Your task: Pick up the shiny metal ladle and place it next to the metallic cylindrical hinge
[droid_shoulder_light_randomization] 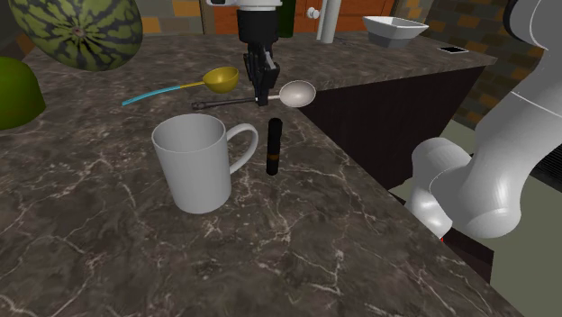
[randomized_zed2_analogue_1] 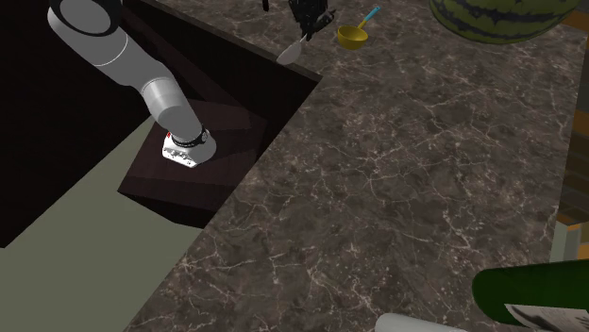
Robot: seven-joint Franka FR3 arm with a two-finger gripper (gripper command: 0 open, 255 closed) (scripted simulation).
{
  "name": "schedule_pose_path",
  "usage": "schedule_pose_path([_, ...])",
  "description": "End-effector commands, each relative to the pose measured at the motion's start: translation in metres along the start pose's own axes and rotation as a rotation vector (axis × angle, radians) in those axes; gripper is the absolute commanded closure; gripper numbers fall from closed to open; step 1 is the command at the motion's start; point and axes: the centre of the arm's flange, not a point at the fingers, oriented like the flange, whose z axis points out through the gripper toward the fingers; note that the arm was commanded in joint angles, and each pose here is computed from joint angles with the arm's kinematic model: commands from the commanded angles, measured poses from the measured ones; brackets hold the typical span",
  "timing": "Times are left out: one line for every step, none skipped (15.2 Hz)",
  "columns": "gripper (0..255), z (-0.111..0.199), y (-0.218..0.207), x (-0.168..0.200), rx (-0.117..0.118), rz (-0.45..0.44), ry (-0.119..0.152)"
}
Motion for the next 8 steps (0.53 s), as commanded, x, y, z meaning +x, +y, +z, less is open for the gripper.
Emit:
schedule_pose_path([255, 0.0003, 0.0, 0.0, 0.0, 0.0, 0.0])
schedule_pose_path([255, 0.0003, 0.0, 0.0, 0.0, 0.0, 0.0])
schedule_pose_path([255, 0.0003, 0.0, 0.0, 0.0, 0.0, 0.0])
schedule_pose_path([0, 0.0003, 0.0, 0.0, 0.0, 0.0, 0.0])
schedule_pose_path([0, 0.0003, 0.0, 0.0, 0.0, 0.0, 0.0])
schedule_pose_path([0, 0.0003, 0.0, 0.0, 0.0, 0.0, 0.0])
schedule_pose_path([0, 0.0003, 0.0, 0.0, 0.0, 0.0, 0.0])
schedule_pose_path([0, 0.0003, 0.0, 0.0, 0.0, 0.0, 0.0])
